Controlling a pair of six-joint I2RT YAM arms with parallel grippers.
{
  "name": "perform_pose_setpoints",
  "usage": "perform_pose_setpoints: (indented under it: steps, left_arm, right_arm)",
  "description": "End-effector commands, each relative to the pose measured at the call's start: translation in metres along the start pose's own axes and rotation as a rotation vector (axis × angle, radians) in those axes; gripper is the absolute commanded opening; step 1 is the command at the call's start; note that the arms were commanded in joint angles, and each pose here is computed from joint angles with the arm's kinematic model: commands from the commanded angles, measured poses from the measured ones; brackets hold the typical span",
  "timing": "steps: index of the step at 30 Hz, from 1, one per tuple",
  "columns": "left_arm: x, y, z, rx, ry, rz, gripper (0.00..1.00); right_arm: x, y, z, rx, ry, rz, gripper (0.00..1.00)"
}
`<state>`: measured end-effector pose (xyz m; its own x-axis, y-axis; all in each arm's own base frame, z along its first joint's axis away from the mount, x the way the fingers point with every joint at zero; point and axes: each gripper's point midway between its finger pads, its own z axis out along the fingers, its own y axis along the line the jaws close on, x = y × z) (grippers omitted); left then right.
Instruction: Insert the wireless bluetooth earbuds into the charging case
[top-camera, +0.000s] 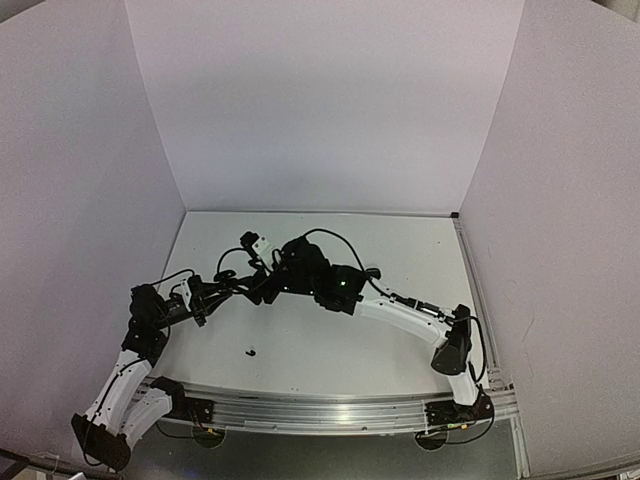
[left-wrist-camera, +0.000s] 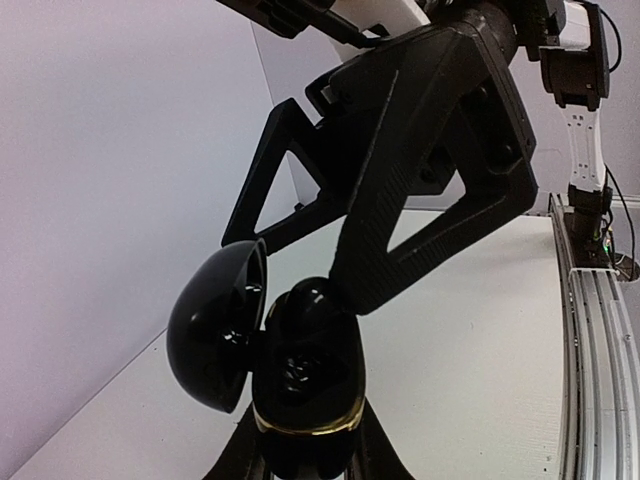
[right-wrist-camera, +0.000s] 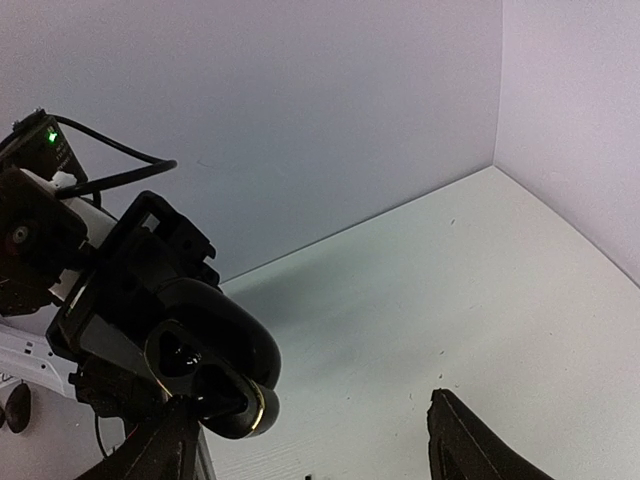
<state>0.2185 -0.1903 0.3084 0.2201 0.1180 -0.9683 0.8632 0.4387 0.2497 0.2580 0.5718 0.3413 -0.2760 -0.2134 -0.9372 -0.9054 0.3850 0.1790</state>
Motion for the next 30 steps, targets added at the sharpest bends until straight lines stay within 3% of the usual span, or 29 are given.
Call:
perform_pose_setpoints:
  steps: [1, 13, 21, 30]
  left_arm:
    - [-0.019, -0.003, -0.003, 0.006, -0.053, 0.101, 0.0]
    - [-0.017, -0.006, -0.005, 0.003, -0.055, 0.183, 0.0]
    - [-0.01, 0.004, -0.007, -0.076, -0.05, 0.097, 0.0]
    - [-0.006, -0.027, -0.012, 0.057, -0.075, 0.229, 0.0]
  right_arm:
    - [-0.013, -0.002, 0.001, 0.022, -0.041, 0.008, 0.71]
    - [-0.008, -0.023, 0.002, 0.134, -0.027, 0.016, 0.61]
    - [-0.027, 0.028, -0.034, -0.145, -0.038, -0.098, 0.85]
    - [-0.037, 0.024, -0.081, -0.198, -0.057, -0.079, 0.87]
